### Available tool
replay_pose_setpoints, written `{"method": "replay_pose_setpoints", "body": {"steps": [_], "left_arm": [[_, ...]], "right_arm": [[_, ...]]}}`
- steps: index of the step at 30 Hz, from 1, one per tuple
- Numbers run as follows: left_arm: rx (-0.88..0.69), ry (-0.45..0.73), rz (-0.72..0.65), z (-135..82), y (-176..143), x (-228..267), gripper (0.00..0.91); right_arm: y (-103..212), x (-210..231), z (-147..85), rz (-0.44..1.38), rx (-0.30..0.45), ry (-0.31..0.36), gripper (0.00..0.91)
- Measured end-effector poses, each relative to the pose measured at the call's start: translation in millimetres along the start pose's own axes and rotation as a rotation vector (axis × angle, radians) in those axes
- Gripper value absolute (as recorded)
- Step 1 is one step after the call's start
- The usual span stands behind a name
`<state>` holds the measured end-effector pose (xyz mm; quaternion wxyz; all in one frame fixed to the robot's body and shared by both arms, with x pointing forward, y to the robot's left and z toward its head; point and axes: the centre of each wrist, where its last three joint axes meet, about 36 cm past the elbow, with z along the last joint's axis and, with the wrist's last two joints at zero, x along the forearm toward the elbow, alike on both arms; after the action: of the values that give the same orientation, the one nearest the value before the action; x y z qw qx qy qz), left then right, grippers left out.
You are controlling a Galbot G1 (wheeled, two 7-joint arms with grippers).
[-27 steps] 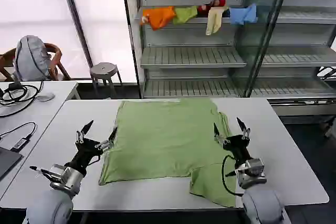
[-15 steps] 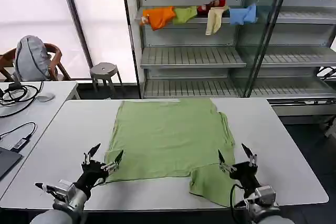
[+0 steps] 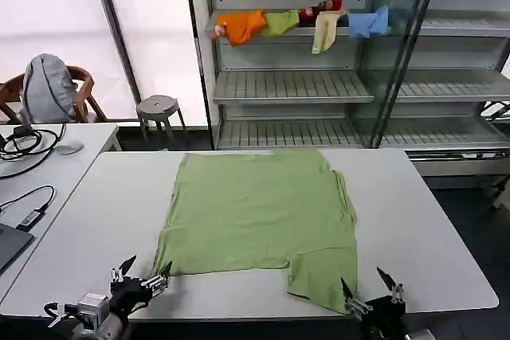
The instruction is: Fold and organize the clothes.
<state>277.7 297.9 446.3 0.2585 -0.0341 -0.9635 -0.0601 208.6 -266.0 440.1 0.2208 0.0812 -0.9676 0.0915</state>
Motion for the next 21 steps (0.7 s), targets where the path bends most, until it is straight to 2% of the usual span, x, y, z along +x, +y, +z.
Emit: {"method": "replay_pose_setpoints", "body": {"steps": [11,12,13,14,15,21], "left_arm": [[0.028,0.052,-0.036,-0.7,9.7,0.1,0.907],[0.03,0.056,-0.033,-0.6,9.6,0.4,0.393],[0.032,0.058,-0.032,-0.7,9.4,0.7,0.121],[0.033,0.06,-0.03,-1.0,9.2,0.9,0.02],[0.035,0.061,-0.028,-1.1,8.8,0.9,0.02],[0.041,0.071,-0.023,-0.4,9.3,0.4,0.01]], "right_arm": [[8.8,10.6,1.9,-0.012,-0.019,0.031,0.907],[9.3,11.0,1.8,-0.012,-0.02,0.034,0.484],[9.6,11.3,1.8,-0.012,-0.021,0.036,0.212],[9.8,11.5,1.9,-0.012,-0.022,0.038,0.05],[10.1,11.6,2.0,-0.013,-0.025,0.039,0.0],[12.2,11.5,2.3,-0.022,-0.039,0.043,0.0]]}}
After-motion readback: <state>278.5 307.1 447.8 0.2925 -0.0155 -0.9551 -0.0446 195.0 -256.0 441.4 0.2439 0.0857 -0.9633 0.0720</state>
